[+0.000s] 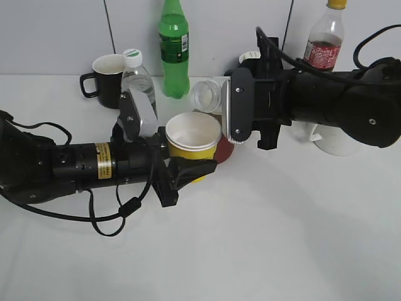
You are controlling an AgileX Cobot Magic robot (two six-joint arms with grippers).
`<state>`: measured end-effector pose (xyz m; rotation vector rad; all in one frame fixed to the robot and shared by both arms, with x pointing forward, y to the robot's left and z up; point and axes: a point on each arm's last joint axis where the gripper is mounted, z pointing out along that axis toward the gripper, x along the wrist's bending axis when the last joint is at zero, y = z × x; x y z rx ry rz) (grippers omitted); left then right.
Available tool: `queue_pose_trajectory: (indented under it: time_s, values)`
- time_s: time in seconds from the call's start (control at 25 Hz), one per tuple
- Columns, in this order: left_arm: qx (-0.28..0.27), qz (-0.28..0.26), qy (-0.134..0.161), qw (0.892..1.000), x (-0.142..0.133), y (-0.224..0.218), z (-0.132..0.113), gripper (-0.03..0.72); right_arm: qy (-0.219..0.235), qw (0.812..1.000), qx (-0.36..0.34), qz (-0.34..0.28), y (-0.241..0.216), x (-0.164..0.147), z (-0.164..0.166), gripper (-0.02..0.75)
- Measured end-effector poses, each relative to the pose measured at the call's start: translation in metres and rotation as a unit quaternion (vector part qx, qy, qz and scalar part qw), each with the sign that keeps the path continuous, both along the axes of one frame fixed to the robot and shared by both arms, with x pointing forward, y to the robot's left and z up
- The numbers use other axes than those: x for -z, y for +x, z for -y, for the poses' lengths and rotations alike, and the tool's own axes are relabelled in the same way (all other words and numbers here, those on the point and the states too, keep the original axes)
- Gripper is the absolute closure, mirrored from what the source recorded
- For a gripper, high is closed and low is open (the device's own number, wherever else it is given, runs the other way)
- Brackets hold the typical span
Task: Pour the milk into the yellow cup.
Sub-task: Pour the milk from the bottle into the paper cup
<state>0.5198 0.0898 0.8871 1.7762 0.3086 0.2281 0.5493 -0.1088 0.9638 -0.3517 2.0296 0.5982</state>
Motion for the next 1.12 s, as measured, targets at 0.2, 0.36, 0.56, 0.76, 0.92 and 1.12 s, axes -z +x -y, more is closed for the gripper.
queue_pose_trajectory:
  time_s: [0.2,0.36,0.56,0.76,0.92,1.12]
  values:
    - [0.005,0.001,0.002,1.0,0.0003,-0.0008,0.0002,0.3,-0.024,0.999,-0.015,0.019,0.0,-0.0001,0.0,0.3]
    - [0.018,0.003,0.007,1.0,0.0009,-0.0029,0.0008,0.3,-0.039,0.998,-0.025,0.035,0.0001,-0.0007,-0.0003,0.3]
    - [0.022,0.004,0.008,1.0,0.0012,-0.0035,0.0009,0.3,-0.054,0.997,-0.036,0.051,0.0003,-0.0013,-0.0006,0.3]
    - [0.024,0.005,0.005,1.0,0.0006,-0.0038,0.0011,0.3,-0.074,0.994,-0.049,0.069,0.0003,-0.0016,-0.0008,0.3]
    - [0.027,0.006,0.003,1.0,0.0002,-0.0043,0.0014,0.3,-0.088,0.991,-0.056,0.081,0.0005,-0.0019,-0.0008,0.3]
    - [0.041,0.009,0.007,0.999,0.0005,-0.0066,0.0019,0.3,-0.09,0.989,-0.057,0.098,0.0015,-0.004,-0.001,0.3]
